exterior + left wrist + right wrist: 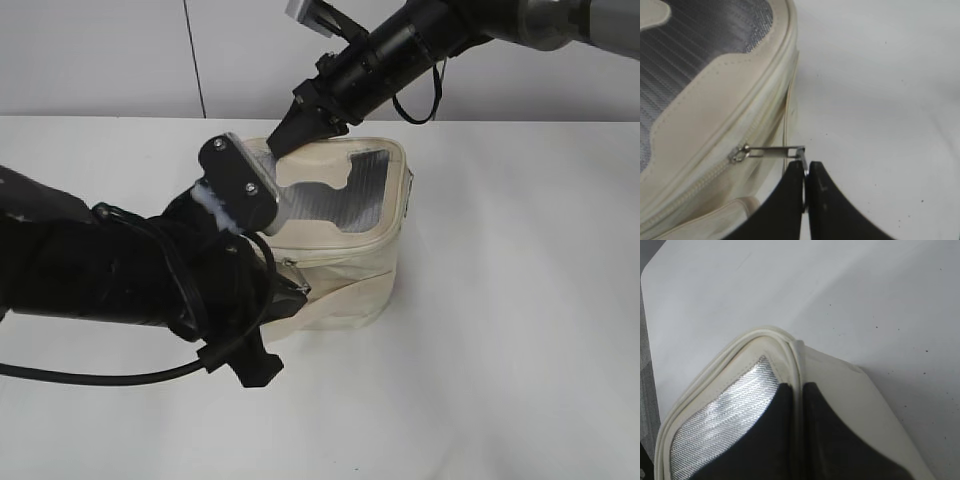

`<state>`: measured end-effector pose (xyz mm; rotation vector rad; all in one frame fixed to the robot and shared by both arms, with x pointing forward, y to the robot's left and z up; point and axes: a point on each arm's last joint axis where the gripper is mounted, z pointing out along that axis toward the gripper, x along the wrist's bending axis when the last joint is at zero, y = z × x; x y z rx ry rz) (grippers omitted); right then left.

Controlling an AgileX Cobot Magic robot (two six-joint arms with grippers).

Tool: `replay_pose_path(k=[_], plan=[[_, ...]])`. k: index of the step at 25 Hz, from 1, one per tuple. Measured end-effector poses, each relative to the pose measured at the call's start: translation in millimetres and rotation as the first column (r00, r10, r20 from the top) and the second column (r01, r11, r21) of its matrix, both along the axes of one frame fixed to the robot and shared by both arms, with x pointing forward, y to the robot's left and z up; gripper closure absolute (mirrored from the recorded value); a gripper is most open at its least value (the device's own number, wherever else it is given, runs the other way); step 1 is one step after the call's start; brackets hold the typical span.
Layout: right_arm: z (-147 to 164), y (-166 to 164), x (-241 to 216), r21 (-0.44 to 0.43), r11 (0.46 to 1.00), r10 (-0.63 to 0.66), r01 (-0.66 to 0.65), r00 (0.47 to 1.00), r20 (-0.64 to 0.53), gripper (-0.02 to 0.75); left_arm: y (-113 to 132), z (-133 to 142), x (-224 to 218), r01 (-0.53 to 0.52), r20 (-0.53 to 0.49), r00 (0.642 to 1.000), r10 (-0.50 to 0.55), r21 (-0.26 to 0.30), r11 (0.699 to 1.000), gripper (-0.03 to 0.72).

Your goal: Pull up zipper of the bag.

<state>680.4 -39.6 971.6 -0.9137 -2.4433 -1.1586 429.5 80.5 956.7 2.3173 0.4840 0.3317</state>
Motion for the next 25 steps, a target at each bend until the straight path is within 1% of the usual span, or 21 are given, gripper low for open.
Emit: replay_pose_path(k=[2, 3, 4, 5, 7, 8, 9, 10, 11, 13, 14, 15, 16, 18, 20, 21, 22, 24, 25], plan=[[-0.3, -0.3, 0.1, -0.005, 1.000, -0.003, 0.003, 1.000, -0.001, 0.680, 0.0, 0.1, 0.1, -0.008, -0.005, 1.000, 0.008, -0.004, 1.000, 0.675], [-0.3, -0.3, 0.1, -0.005, 1.000, -0.004, 0.004, 1.000, -0.003, 0.656, -0.1, 0.1, 0.1, -0.010, -0.006, 1.000, 0.010, -0.006, 1.000, 0.671], [1.5, -1.5, 0.6, -0.005, 1.000, -0.009, 0.009, 1.000, 0.001, 0.621, -0.1, 0.5, 0.0, -0.012, -0.008, 1.000, 0.012, -0.009, 1.000, 0.657], [4.3, -3.0, 1.1, -0.005, 1.000, -0.013, 0.013, 1.000, 0.004, 0.560, -0.4, 1.6, -0.6, -0.012, -0.012, 1.000, 0.011, -0.017, 1.000, 0.636], [14.5, -9.3, 3.1, -0.003, 0.999, -0.034, 0.034, 0.999, 0.006, 0.409, 0.2, 8.1, -2.0, -0.030, -0.017, 0.999, 0.029, -0.046, 0.998, 0.556], [22.4, -15.1, 4.4, -0.004, 0.999, -0.052, 0.052, 0.999, 0.003, 0.352, 1.1, 13.5, -2.9, -0.055, -0.028, 0.998, 0.053, -0.073, 0.996, 0.505], [31.7, -21.7, 4.9, -0.007, 0.998, -0.069, 0.069, 0.998, 0.000, 0.307, 3.5, 21.9, -3.7, -0.081, -0.041, 0.996, 0.077, -0.112, 0.990, 0.461], [39.4, -31.0, 6.3, -0.016, 0.996, -0.088, 0.088, 0.996, -0.003, 0.284, 7.0, 31.3, -4.4, -0.101, -0.060, 0.994, 0.092, -0.159, 0.982, 0.410], [48.0, -41.6, 7.7, -0.030, 0.993, -0.115, 0.115, 0.993, -0.002, 0.277, 11.2, 39.6, -4.6, -0.107, -0.084, 0.992, 0.092, -0.203, 0.973, 0.369], [63.0, -62.9, 9.9, -0.053, 0.985, -0.164, 0.163, 0.987, -0.004, 0.280, 24.3, 57.0, -3.9, -0.123, -0.141, 0.986, 0.084, -0.292, 0.949, 0.328], [69.7, -75.0, 11.0, -0.062, 0.980, -0.190, 0.189, 0.982, -0.007, 0.289, 34.0, 62.8, -0.5, -0.128, -0.163, 0.983, 0.079, -0.318, 0.939, 0.318], [75.1, -87.5, 12.2, -0.065, 0.973, -0.222, 0.221, 0.975, -0.012, 0.298, 45.0, 65.8, 5.2, -0.141, -0.187, 0.979, 0.081, -0.332, 0.933, 0.312], [78.0, -97.9, 11.5, -0.067, 0.967, -0.248, 0.246, 0.969, -0.023, 0.311, 54.1, 68.8, 11.4, -0.142, -0.199, 0.977, 0.077, -0.338, 0.930, 0.309], [76.9, -121.0, 6.9, -0.075, 0.954, -0.295, 0.290, 0.954, -0.061, 0.329, 75.2, 74.9, 35.1, -0.169, -0.201, 0.974, 0.105, -0.334, 0.927, 0.305], [64.2, -140.5, -6.4, -0.085, 0.942, -0.333, 0.325, 0.937, -0.108, 0.339, 81.3, 87.2, 62.6, -0.143, -0.179, 0.980, 0.086, -0.331, 0.933, 0.303], [58.0, -148.6, -16.1, -0.083, 0.930, -0.365, 0.358, 0.924, -0.113, 0.341, 78.8, 92.3, 77.6, -0.110, -0.171, 0.984, 0.056, -0.323, 0.940, 0.303], [56.5, -153.7, -26.9, -0.073, 0.920, -0.390, 0.385, 0.916, -0.089, 0.342, 74.2, 95.0, 89.6, -0.073, -0.175, 0.984, 0.018, -0.312, 0.947, 0.303], [38.6, -163.0, -54.1, -0.068, 0.879, -0.474, 0.472, 0.880, -0.034, 0.345, 58.0, 98.5, 120.5, 0.005, -0.192, 0.979, -0.066, -0.304, 0.953, 0.302], [36.2, -165.6, -67.7, -0.047, 0.865, -0.499, 0.499, 0.866, 0.011, 0.346, 48.6, 93.7, 133.5, 0.046, -0.214, 0.970, -0.114, -0.297, 0.954, 0.300]])
